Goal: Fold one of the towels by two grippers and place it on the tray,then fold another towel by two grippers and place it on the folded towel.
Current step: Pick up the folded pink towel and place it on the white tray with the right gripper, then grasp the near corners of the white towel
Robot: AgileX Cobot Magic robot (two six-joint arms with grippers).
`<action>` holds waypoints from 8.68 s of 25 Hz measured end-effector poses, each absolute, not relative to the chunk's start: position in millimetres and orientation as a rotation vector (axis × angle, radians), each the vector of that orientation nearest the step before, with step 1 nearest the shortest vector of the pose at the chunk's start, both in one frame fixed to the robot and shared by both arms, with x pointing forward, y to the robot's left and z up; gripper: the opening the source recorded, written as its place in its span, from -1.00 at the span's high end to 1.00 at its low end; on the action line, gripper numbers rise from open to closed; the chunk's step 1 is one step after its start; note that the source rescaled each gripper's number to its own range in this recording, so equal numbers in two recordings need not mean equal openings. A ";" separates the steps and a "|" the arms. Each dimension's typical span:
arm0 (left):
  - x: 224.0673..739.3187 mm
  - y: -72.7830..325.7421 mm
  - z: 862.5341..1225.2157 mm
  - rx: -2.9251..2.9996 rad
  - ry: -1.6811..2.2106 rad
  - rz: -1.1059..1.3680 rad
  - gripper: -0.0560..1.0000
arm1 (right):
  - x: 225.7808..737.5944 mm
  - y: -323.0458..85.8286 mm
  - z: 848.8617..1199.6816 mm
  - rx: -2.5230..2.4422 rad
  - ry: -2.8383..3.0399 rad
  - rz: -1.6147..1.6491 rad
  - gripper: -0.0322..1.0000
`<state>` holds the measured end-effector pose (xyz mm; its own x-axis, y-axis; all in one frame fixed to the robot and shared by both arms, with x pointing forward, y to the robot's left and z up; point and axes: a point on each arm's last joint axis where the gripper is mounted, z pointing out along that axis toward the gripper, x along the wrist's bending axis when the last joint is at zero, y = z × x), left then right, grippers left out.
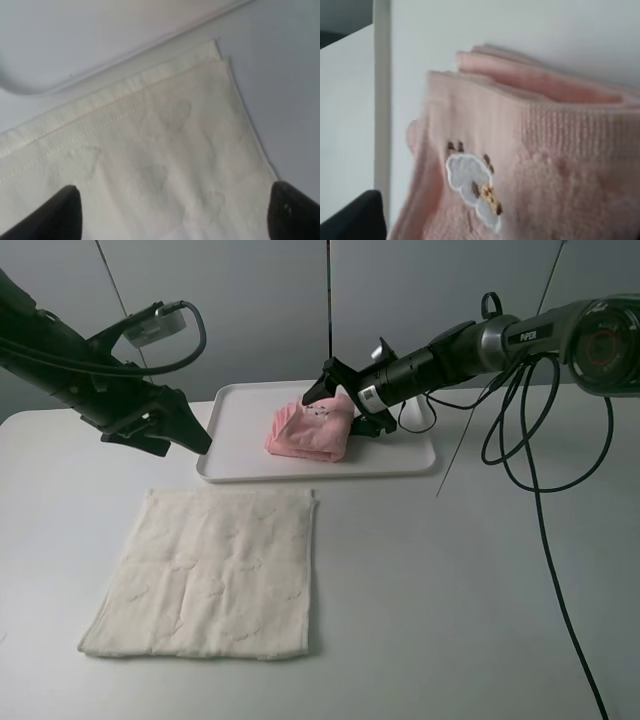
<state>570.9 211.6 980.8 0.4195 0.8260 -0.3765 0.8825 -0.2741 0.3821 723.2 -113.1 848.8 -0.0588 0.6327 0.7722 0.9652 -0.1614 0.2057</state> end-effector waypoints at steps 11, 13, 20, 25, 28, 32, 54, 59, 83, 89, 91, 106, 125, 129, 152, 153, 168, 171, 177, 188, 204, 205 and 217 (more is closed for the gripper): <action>567.5 211.4 982.3 2.166 1.426 -0.165 -0.93 | 715.5 -126.8 967.6 -1.663 -2.217 -1.241 -0.85; 565.9 212.3 987.6 2.175 1.410 -0.141 -0.93 | 709.4 -133.8 990.2 -1.638 -2.369 -1.210 -0.85; 554.6 223.2 1011.0 2.327 1.285 0.031 -0.93 | 676.5 -153.6 1029.0 -1.462 -2.682 -0.844 -0.79; 543.3 232.4 1018.9 2.499 1.184 0.076 -0.93 | 653.4 -158.0 1035.6 -1.362 -2.663 -0.687 -0.75; 538.9 233.9 1018.7 2.577 1.098 0.052 -0.93 | 637.2 -156.6 1030.9 -1.317 -2.646 -0.652 -0.75; 533.1 234.4 1019.3 2.660 0.953 0.010 -0.93 | 604.7 -137.5 1010.4 -1.212 -2.678 -0.556 -0.75; 477.7 195.5 945.3 3.073 0.283 0.113 -0.93 | 464.9 -17.7 971.4 -0.340 -3.058 -0.247 -0.75; 476.2 197.4 941.3 3.087 0.188 0.137 -0.93 | 456.6 -7.8 971.6 -0.230 -3.086 -0.284 -0.75; 416.8 224.8 885.2 3.155 0.066 0.018 -0.94 | 415.6 39.0 902.9 0.171 -3.049 -0.193 -0.95; 416.3 225.7 874.2 3.170 0.065 -0.007 -0.96 | 414.8 40.3 903.0 0.167 -3.049 -0.208 -0.95; 416.7 225.4 868.5 3.175 0.097 -0.029 -0.97 | 414.7 40.2 903.0 0.165 -3.048 -0.207 -0.95; 418.9 224.7 859.9 3.198 0.164 -0.090 -0.97 | 414.8 40.6 903.1 0.159 -3.049 -0.213 -0.95; 418.9 224.8 859.6 3.199 0.161 -0.091 -0.96 | 414.1 32.2 881.7 0.179 -3.015 -0.007 -0.95; 418.9 224.8 859.6 3.199 0.161 -0.091 -0.96 | 414.5 31.8 881.7 0.172 -3.020 -0.001 -0.95; 419.2 224.2 859.1 3.198 0.158 -0.086 -0.96 | 403.1 16.7 862.1 0.096 -2.980 0.029 -0.95; 419.2 224.2 859.1 3.198 0.161 -0.086 -0.96 | 402.6 17.2 861.9 0.089 -2.983 0.026 -0.95; 419.2 224.2 859.1 3.198 0.161 -0.086 -0.96 | 407.9 19.8 858.8 -0.006 -3.084 0.013 -0.19; 419.2 224.2 859.1 3.198 0.161 -0.086 -0.96 | 408.0 20.0 858.5 -0.024 -3.087 0.006 -0.19; 419.2 224.2 859.1 3.197 0.164 -0.086 -0.96 | 410.3 19.4 858.0 -0.083 -3.114 0.011 -0.08; 419.2 224.2 859.1 3.197 0.167 -0.086 -0.96 | 415.8 19.1 857.1 -0.102 -3.167 0.009 0.93; 425.7 225.4 858.2 3.201 0.277 0.029 -0.87 | 415.8 18.9 857.1 -0.149 -3.165 0.012 0.93; 426.8 225.5 857.7 3.201 0.279 0.046 -0.77 | 415.6 18.8 857.1 -0.151 -3.163 0.013 0.93; 430.8 225.8 857.7 3.207 0.235 0.106 0.88 | 414.9 19.1 857.1 -0.165 -3.155 0.009 0.93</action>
<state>430.8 225.8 857.7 0.9872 0.1429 0.0710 0.1479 -0.9865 -0.0710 414.9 19.1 857.1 -0.9944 0.1043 -0.0181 0.1044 0.9945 -0.0046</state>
